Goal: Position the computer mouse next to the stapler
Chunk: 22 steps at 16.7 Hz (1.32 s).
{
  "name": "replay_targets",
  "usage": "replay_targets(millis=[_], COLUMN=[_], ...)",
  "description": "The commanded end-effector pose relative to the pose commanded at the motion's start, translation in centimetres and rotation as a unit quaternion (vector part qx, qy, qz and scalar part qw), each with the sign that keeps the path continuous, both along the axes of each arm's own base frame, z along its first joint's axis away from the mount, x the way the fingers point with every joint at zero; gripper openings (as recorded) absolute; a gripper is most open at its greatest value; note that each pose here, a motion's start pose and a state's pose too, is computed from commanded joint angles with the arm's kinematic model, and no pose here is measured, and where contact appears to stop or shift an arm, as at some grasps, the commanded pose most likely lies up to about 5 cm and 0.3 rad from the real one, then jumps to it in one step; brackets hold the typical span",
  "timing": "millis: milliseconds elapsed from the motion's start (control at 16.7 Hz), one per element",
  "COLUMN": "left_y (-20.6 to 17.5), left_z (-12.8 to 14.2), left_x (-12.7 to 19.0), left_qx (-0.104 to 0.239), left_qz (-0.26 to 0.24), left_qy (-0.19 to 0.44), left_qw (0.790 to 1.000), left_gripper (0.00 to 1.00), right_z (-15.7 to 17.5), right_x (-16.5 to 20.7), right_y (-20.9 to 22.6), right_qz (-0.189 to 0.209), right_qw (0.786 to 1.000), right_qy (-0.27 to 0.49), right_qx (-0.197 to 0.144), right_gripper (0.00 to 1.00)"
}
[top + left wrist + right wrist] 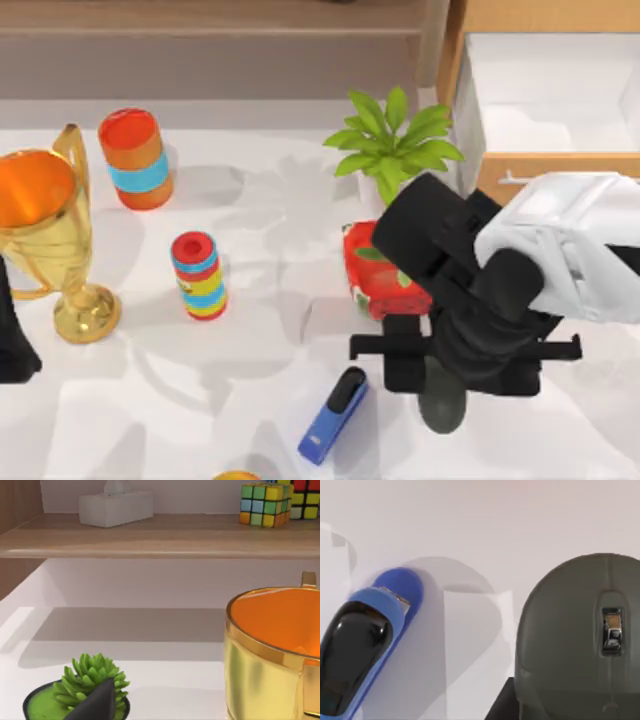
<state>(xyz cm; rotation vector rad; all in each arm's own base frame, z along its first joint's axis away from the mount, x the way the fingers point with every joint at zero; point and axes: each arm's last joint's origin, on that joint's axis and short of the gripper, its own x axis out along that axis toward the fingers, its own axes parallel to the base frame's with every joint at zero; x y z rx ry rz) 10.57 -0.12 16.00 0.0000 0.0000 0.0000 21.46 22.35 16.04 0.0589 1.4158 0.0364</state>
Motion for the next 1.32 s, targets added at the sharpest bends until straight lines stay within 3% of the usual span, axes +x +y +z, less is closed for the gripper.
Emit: replay_targets(millis=[240, 540, 1320], left_y=[0.0, 0.0, 0.0], left_z=[0.0, 0.0, 0.0], left_x=[0.0, 0.0, 0.0], left_qx=[0.0, 0.0, 0.0], left_qz=[0.0, 0.0, 0.0], left_qy=[0.0, 0.0, 0.0], left_qw=[1.0, 1.0, 1.0], left_gripper=[1.0, 1.0, 1.0], right_z=[-1.8, -2.0, -2.0], right_x=[-0.2, -0.3, -0.3], right_y=[-0.4, -0.5, -0.5], right_qz=[-0.002, -0.003, -0.003], right_qw=[0.999, 0.999, 0.999], right_qy=[0.023, 0.026, 0.026], right_qx=[-0.024, -0.026, -0.026], right_gripper=[0.0, 0.0, 0.98])
